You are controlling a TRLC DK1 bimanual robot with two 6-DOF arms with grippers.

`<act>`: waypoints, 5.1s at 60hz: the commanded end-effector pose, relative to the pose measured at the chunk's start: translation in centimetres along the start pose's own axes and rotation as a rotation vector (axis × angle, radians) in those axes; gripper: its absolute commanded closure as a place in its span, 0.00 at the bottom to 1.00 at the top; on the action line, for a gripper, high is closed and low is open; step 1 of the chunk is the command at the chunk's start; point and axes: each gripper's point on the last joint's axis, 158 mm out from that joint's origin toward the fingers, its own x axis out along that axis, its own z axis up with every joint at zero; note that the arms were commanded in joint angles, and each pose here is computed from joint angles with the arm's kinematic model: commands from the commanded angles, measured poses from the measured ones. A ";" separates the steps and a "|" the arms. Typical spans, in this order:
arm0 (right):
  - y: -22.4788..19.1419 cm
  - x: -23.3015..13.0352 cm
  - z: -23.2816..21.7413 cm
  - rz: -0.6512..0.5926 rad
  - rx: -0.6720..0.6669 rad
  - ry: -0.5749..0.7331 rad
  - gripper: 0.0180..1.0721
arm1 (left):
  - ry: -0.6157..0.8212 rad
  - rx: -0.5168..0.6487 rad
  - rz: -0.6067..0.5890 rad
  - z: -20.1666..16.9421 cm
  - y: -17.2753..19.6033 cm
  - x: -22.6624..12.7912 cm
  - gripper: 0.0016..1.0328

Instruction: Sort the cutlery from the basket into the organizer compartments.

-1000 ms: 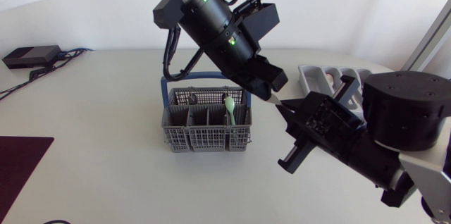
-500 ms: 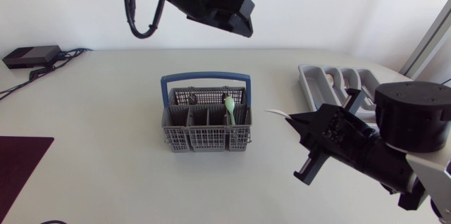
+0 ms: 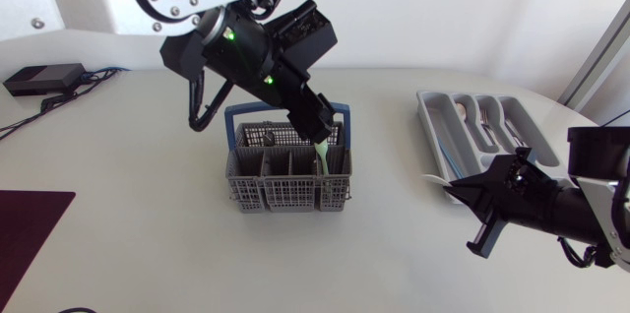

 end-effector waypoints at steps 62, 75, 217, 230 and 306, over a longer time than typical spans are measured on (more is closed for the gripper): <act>-13.3 0.8 -18.8 0.432 0.079 0.281 0.94 | -0.015 0.228 0.065 -3.2 -3.0 2.6 0.37; -13.5 1.6 -20.7 0.460 0.068 0.318 0.94 | -0.024 0.234 0.068 -3.3 -3.3 2.7 0.37; 1.1 -2.8 1.9 0.252 -0.031 -0.024 0.13 | -0.243 -0.094 0.239 -6.2 0.6 10.4 0.37; 1.3 -2.8 1.8 0.259 -0.030 -0.026 0.13 | -0.247 -0.128 0.254 -6.6 1.6 11.3 0.37; 1.7 -2.4 1.1 0.261 -0.037 -0.024 0.13 | -0.297 -0.095 0.108 -3.5 0.7 12.3 0.47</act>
